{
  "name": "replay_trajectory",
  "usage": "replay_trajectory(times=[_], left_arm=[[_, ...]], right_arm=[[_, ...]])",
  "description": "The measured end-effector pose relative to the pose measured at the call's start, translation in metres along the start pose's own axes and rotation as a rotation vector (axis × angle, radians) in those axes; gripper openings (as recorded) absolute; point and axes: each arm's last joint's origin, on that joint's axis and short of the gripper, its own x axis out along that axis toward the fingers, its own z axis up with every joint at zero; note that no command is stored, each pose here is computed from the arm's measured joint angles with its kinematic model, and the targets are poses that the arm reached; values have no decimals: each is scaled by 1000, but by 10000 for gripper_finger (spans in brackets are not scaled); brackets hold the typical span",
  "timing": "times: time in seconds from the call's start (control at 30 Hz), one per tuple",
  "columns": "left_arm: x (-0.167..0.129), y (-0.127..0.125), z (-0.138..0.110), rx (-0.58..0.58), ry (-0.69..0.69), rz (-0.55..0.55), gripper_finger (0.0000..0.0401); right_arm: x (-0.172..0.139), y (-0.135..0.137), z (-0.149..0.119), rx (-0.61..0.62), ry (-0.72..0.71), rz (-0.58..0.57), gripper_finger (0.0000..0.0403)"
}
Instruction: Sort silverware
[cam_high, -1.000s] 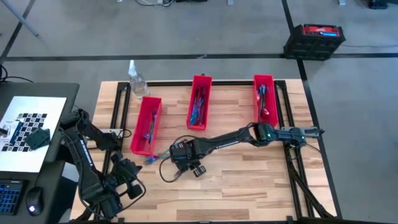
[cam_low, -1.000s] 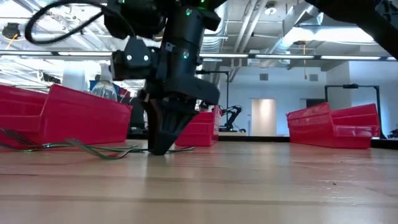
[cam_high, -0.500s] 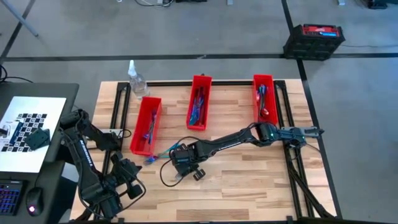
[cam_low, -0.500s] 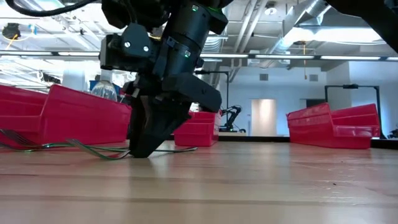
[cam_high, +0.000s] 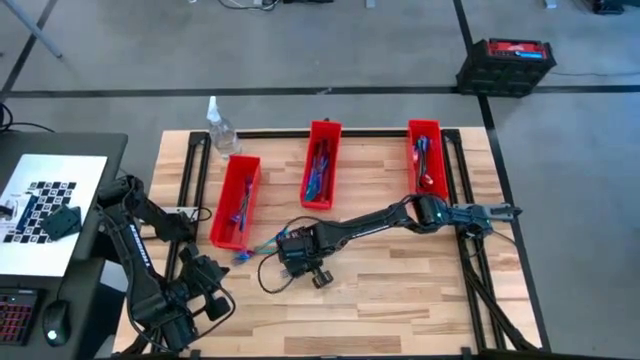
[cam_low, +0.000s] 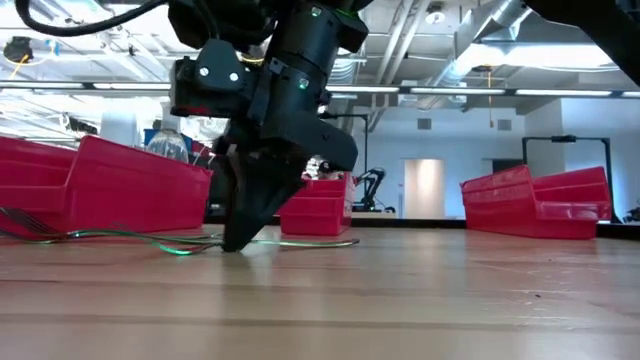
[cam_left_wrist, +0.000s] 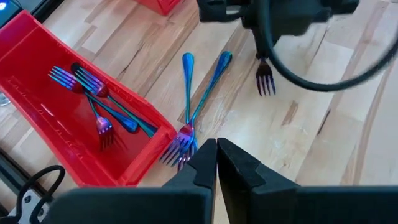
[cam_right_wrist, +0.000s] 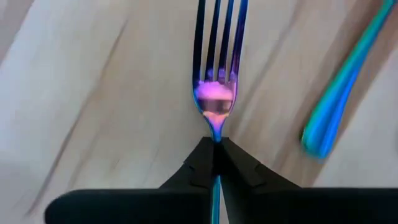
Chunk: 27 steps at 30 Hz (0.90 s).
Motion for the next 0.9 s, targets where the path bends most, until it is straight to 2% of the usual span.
replay_trajectory(times=[0.07,0.27,0.43,0.53,0.63,0.7,0.9], left_arm=[[0,0,0,3,0,0,0],[0,2,0,16,-2,13,0],[-2,4,0,30,-6,29,0],[-4,4,-1,27,-10,25,0],[-5,5,-2,23,-14,23,0],[-5,5,-2,22,-15,23,0],[-5,5,-2,16,-21,22,0]], right_arm=[[-18,-6,5,76,-51,20,2],[-104,-55,25,327,-502,23,1],[-124,-107,23,497,-787,-18,0],[-138,-138,22,579,-1016,-46,0],[-132,-167,17,678,-1206,-51,0],[-115,-180,14,754,-1285,-59,0],[-60,-193,7,988,-1431,-44,0]])
